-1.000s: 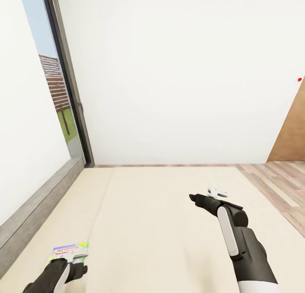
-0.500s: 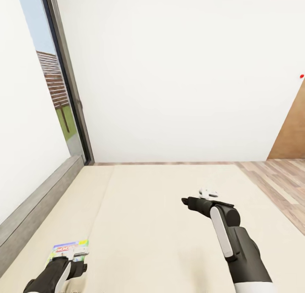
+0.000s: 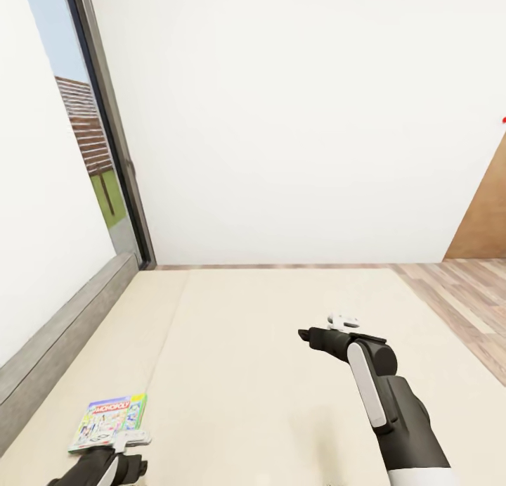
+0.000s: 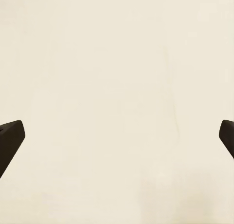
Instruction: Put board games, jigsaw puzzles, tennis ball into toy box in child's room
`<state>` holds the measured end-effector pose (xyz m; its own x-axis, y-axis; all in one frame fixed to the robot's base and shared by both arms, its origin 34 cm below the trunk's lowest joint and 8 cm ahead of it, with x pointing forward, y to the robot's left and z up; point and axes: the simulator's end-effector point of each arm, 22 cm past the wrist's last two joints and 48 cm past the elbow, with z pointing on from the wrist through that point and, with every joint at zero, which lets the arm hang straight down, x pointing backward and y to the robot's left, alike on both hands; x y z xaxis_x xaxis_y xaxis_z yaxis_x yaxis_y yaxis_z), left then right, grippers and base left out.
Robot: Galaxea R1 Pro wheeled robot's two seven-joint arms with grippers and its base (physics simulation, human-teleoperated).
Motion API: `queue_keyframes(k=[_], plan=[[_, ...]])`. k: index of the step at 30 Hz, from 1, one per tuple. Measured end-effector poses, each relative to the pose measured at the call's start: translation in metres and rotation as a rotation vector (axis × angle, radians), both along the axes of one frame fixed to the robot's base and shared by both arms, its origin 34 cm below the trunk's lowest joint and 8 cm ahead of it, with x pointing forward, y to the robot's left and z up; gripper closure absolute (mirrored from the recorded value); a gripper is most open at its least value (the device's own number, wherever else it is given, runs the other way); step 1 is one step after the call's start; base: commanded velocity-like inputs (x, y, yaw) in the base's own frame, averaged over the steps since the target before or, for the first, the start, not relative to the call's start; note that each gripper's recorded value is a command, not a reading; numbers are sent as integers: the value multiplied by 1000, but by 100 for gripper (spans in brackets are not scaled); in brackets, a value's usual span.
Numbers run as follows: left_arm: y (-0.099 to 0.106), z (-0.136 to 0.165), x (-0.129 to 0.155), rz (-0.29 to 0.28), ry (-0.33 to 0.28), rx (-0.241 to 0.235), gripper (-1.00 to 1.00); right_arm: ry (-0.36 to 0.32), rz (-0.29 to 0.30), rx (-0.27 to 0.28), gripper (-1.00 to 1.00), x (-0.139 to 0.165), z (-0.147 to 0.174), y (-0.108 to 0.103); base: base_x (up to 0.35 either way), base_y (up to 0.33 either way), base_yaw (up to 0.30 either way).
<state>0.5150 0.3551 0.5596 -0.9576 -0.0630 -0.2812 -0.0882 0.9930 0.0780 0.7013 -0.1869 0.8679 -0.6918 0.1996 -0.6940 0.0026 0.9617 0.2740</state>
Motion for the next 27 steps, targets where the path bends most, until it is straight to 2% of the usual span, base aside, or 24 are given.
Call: queue_keyframes(k=[2, 4, 8, 11, 14, 20, 27], plan=[[-7, -2, 0, -36, 5, -13, -100, 3, 0, 1, -100, 0, -2, 0, 0, 0, 0], [-16, -3, -1, -60, 6, -49, -100, 5, 0, 1, -100, 0, -3, 0, 0, 0, 0], [-46, -5, -3, -122, 8, -173, -100, 12, 0, 2, -100, 0, -7, 0, 0, 0, 0], [-56, -6, -6, -161, 16, -210, -100, 17, 1, 2, -100, 0, -10, 1, 0, 0, 0], [-58, -7, -7, -179, 18, -218, -100, 23, 1, 2, -100, 0, -13, 1, 0, 0, 0], [-54, -12, -12, -204, 21, -203, -100, 32, 1, 2, -100, 0, -18, 1, 0, 0, 0], [-51, -17, -18, -213, 27, -199, -100, 43, 2, 1, -100, 0, -25, 1, 0, 0, 0]])
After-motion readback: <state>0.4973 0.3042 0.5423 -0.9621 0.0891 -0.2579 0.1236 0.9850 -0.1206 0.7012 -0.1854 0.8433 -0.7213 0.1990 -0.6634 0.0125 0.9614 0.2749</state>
